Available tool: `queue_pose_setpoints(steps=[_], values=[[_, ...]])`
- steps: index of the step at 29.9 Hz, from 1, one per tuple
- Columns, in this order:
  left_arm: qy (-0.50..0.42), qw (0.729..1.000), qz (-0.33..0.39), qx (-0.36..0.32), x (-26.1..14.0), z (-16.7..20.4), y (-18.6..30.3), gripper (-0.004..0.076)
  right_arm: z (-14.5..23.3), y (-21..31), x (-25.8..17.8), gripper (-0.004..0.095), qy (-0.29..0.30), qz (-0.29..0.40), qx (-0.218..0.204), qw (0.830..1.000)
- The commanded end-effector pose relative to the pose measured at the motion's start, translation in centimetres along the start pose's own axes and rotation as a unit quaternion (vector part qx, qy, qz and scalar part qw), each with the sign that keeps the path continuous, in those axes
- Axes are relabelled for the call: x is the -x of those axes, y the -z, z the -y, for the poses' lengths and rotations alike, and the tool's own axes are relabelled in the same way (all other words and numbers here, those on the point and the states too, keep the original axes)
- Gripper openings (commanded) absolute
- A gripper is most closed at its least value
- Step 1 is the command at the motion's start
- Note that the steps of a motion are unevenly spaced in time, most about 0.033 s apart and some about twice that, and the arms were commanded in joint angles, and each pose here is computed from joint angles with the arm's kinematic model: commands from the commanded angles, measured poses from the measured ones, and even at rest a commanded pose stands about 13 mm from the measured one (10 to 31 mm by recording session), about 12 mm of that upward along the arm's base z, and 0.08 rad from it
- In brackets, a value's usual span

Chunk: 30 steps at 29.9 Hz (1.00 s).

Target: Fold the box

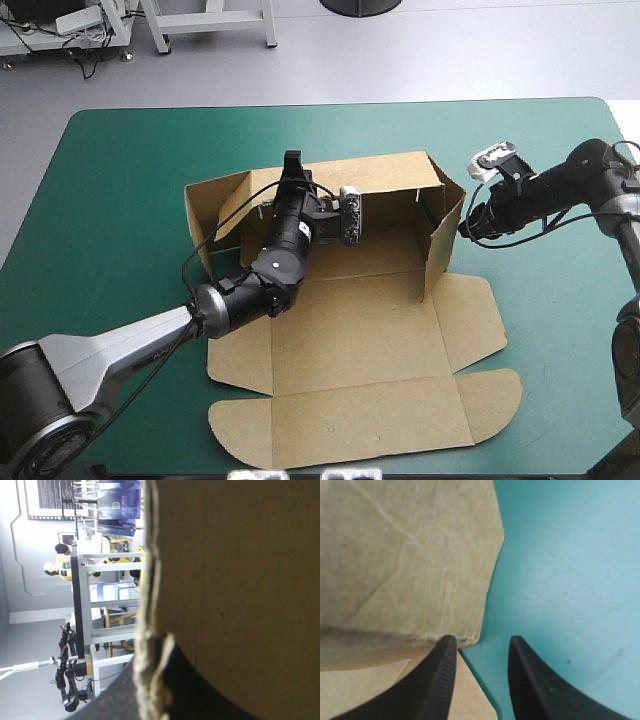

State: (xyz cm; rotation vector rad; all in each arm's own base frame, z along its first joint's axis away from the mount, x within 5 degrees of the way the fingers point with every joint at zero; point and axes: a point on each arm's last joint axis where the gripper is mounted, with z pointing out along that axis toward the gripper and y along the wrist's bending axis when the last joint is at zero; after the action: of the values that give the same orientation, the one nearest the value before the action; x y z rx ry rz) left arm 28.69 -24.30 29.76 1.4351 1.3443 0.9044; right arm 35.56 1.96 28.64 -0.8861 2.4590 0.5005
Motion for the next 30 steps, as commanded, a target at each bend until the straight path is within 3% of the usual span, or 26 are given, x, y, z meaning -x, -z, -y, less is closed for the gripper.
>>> queue_pose_setpoints(steps=[1,11,17,30], values=[[0.013,0.999,0.012,0.041,0.0,-2.5,1.3,-0.0009,-1.4,2.2,0.9,0.0341,0.018,0.025,0.006,1.0],[0.013,0.999,0.012,0.041,0.0,-2.5,1.3,-0.0009,-2.3,2.4,2.1,0.0342,0.059,0.094,0.048,0.993],[0.027,0.999,0.013,0.041,0.0,-2.5,1.3,-0.0009,-3.8,1.5,2.9,0.0342,0.087,0.091,0.065,0.99],[0.037,0.998,0.014,0.04,0.1,-2.5,1.3,-0.0009,-4.4,0.7,4.5,0.0335,0.104,0.123,0.014,0.987]])
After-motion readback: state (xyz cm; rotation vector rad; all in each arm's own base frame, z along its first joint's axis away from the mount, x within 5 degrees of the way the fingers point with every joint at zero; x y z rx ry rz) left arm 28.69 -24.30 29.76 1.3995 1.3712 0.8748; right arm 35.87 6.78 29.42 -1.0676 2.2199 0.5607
